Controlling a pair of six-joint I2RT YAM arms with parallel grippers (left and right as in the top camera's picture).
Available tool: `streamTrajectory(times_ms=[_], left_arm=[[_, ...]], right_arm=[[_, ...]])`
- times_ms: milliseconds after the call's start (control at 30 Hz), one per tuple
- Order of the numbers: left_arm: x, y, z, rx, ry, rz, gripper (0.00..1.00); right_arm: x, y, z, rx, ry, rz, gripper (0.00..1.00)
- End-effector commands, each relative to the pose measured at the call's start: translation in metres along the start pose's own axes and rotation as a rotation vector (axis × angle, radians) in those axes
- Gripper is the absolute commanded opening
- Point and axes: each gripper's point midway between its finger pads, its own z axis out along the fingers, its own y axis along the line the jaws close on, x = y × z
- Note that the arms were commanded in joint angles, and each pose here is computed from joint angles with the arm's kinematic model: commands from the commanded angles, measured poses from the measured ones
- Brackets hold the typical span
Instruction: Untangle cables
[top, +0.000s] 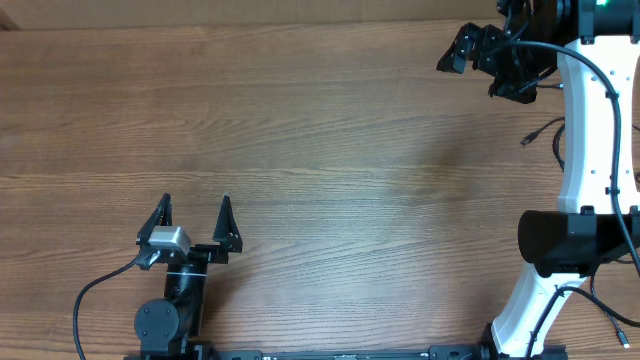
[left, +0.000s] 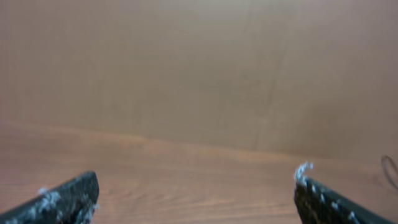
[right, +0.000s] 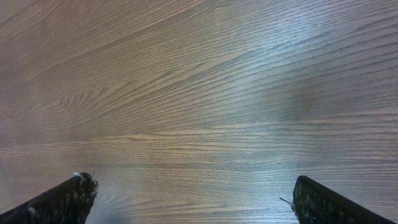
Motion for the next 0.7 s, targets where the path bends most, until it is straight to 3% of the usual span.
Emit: streamTrajectory(times_ms=[0, 233, 667], left_arm=[[0.011, 0.014, -0.005, -0.061, 0.040, -0.002, 1.00], [0.048, 0.032, -0.014, -0.124, 0.191, 0.039, 1.00], [0.048, 0.029, -0.013, -0.102, 0.197, 0.113, 1.00]], right_arm=[[-0.001, 0.000, 0.000, 0.008, -0.005, -0.008, 1.00], [-0.001, 0.000, 0.000, 0.008, -0.005, -0.008, 1.00], [-0.001, 0.000, 0.000, 0.008, -0.005, -0.008, 1.00]])
